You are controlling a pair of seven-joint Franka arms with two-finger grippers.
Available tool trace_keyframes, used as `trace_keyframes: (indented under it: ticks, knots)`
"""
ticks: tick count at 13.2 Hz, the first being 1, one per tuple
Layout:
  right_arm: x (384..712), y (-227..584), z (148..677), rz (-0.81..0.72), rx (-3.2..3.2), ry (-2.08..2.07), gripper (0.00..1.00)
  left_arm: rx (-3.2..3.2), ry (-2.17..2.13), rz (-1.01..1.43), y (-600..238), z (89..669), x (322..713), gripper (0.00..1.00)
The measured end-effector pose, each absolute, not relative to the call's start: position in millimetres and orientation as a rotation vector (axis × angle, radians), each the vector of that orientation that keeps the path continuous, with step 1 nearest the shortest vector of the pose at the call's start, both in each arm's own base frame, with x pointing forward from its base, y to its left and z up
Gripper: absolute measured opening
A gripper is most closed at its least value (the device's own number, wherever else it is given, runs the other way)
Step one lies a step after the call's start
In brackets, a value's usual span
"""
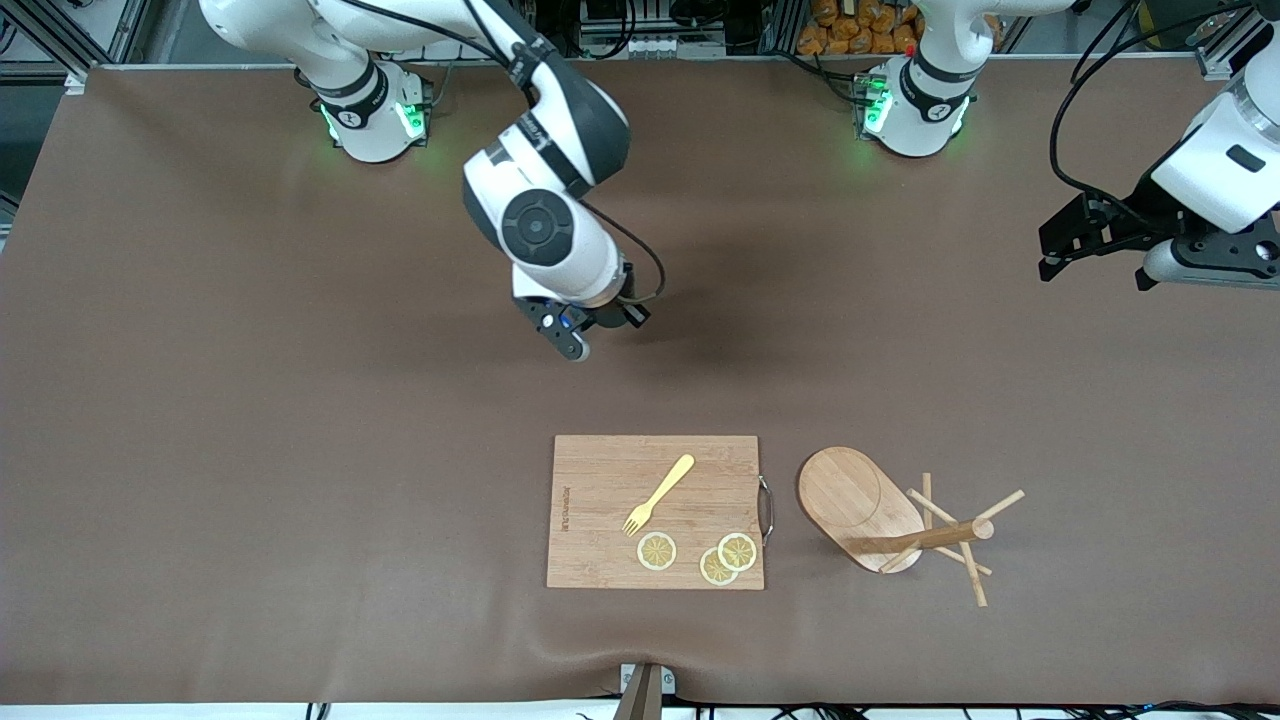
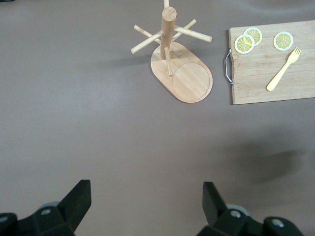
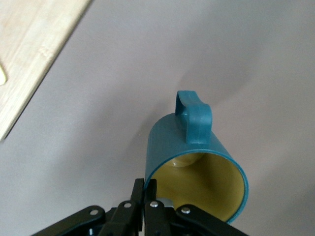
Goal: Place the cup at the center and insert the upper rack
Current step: 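Carry the teal mug with the right gripper toward the table center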
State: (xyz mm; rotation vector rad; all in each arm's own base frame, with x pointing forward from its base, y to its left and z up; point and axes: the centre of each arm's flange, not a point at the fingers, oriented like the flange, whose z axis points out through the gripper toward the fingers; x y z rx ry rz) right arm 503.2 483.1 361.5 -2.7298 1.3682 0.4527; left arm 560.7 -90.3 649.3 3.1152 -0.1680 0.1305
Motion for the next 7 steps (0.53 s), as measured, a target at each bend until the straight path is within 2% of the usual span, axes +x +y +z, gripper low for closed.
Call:
trace_keyframes:
  ticks: [7]
  knots:
    - [484.7,534.6,329.9,0.396,-2.489,1.731,0.03,3.115,-0.167,0.131,-89.9,649.4,560.8,1.0]
